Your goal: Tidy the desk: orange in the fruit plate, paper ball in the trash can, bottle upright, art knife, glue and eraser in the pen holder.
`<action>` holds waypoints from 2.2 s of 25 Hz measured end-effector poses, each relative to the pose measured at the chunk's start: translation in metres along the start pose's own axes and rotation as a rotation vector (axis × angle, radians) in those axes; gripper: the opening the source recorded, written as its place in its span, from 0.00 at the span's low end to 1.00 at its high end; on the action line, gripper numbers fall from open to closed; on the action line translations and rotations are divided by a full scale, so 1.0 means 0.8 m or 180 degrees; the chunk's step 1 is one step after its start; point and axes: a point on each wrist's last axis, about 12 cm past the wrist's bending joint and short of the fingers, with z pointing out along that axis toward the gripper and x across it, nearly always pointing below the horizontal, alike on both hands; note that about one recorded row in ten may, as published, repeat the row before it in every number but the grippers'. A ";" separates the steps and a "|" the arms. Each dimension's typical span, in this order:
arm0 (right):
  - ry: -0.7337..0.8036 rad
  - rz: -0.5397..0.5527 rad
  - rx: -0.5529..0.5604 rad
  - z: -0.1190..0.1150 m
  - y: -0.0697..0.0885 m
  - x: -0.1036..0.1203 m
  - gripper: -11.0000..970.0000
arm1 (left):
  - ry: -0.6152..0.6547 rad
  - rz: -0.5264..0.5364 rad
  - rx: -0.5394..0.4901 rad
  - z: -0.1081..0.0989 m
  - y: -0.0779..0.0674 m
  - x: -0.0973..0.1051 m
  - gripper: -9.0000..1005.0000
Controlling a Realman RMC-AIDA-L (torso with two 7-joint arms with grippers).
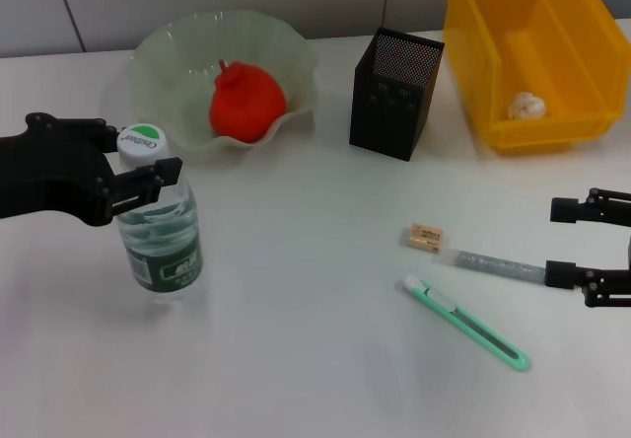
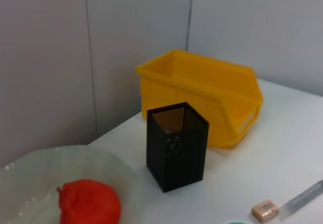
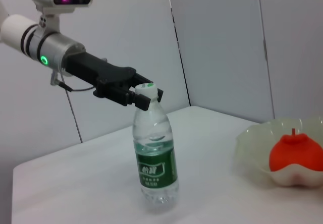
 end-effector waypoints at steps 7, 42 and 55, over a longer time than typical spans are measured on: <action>-0.0045 0.0006 -0.0022 0.002 0.001 0.000 0.75 | -0.0444 -0.0035 0.0173 0.001 0.017 0.026 0.48; -0.0082 -0.0032 -0.0143 0.022 0.002 -0.003 0.73 | -0.0892 -0.0032 0.0210 0.033 0.044 0.108 0.50; -0.0082 -0.0049 -0.0150 0.023 0.000 -0.005 0.73 | -0.1047 -0.0093 0.0228 0.019 0.045 0.108 0.70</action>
